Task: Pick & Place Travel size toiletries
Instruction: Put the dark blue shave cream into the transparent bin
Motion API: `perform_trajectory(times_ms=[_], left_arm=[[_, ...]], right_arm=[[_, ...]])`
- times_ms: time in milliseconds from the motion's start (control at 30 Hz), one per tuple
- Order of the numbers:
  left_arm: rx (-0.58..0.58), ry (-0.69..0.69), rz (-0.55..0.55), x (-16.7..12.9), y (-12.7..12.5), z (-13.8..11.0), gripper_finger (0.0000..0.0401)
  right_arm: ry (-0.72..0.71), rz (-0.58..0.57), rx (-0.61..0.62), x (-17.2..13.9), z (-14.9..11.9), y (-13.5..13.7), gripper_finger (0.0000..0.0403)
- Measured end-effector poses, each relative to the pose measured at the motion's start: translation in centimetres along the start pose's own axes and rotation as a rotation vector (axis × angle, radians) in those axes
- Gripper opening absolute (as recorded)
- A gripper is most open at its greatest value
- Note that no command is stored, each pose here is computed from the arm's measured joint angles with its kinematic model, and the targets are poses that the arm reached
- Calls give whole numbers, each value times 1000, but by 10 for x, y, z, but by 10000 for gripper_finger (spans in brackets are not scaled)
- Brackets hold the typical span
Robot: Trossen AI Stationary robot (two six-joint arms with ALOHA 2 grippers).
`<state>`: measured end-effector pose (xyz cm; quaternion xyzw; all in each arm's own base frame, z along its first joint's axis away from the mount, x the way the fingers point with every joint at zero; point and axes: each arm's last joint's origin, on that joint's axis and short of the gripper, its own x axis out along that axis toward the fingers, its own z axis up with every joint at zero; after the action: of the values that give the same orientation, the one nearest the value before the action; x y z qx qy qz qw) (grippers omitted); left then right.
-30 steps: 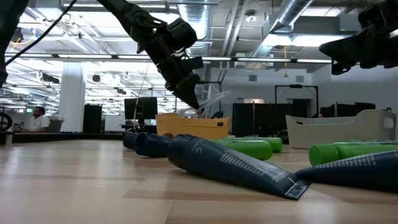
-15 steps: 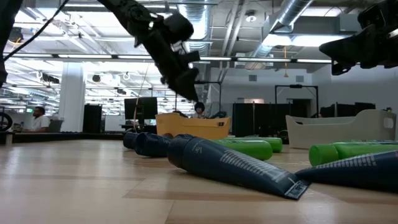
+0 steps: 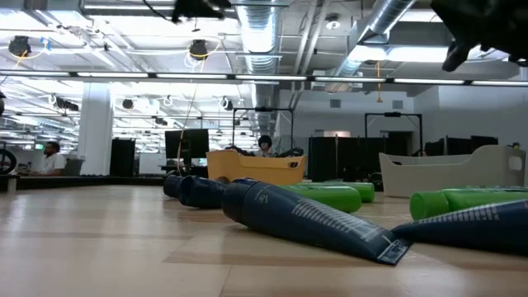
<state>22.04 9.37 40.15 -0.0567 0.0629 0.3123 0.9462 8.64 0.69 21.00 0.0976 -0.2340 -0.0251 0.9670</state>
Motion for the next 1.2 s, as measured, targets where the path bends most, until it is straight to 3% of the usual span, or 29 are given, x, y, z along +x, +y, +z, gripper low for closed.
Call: perform_trajectory(times_ms=[200,367,467,633,733,867,1200], left_arm=[[-26,-103,-26,-64,12,20,120],[-20,-79,-24,-96,22,15,51],[-20,-65,-22,-103,26,0,11],[-56,-20,-18,-105,30,-35,5],[-89,9,-14,-103,32,-57,2],[-129,17,-32,-100,33,-81,1],[-138,21,-85,-105,37,-120,1]], right_arm=[[-70,-92,24,6,33,1,0],[154,-238,-44,23,56,4,0],[307,-349,-69,41,64,7,0],[490,-407,-158,77,72,13,15],[616,-442,-206,94,74,14,41],[801,-478,-172,116,72,15,89],[1342,-502,-34,154,27,6,225]])
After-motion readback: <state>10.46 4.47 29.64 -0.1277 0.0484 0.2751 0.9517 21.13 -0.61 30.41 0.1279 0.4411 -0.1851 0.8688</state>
